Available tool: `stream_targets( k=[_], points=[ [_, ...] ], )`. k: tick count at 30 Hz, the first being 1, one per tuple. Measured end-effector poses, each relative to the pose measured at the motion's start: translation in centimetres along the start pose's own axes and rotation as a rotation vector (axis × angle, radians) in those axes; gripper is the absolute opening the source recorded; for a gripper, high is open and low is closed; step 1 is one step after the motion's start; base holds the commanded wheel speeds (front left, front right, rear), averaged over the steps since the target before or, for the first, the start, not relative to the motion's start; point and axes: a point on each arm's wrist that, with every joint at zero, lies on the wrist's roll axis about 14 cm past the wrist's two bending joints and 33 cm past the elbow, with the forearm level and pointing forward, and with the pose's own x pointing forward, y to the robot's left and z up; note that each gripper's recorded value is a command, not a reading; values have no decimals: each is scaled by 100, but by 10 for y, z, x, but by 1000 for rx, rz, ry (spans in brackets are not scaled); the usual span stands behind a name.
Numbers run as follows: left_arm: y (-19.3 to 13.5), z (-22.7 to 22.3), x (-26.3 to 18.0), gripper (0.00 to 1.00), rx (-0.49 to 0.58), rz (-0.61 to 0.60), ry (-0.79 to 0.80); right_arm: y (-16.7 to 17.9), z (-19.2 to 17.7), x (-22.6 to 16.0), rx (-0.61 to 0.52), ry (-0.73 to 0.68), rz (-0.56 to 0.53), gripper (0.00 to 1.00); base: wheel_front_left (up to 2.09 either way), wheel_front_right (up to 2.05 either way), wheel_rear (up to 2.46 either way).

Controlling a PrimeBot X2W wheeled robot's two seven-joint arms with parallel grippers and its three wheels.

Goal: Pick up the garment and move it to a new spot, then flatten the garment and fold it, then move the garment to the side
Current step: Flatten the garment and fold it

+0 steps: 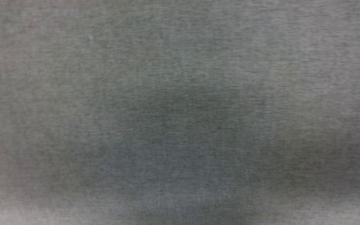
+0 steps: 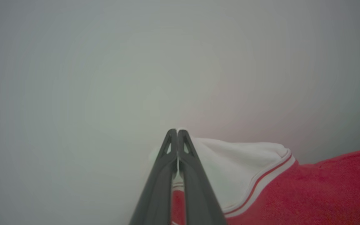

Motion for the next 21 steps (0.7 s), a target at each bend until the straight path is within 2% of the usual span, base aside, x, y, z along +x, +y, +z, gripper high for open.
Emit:
stream_targets(
  k=[5, 11, 16, 21],
  points=[
    [4, -34, -22, 0, -19, -6, 83, 20, -9, 4, 8, 15, 38, 0, 0, 0, 0],
    [12, -32, -53, 0, 6, -19, 135, 42, 5, -8, 42, 17, 85, 0, 0, 0, 0],
    [-11, -44, -98, 0, -4, -105, 229, 50, 12, -39, 21, 59, 138, 0, 0, 0, 0],
    [-25, -52, -158, 0, -91, -157, 338, 54, 7, -88, 34, 135, 198, 0, 0, 0, 0]
  ],
)
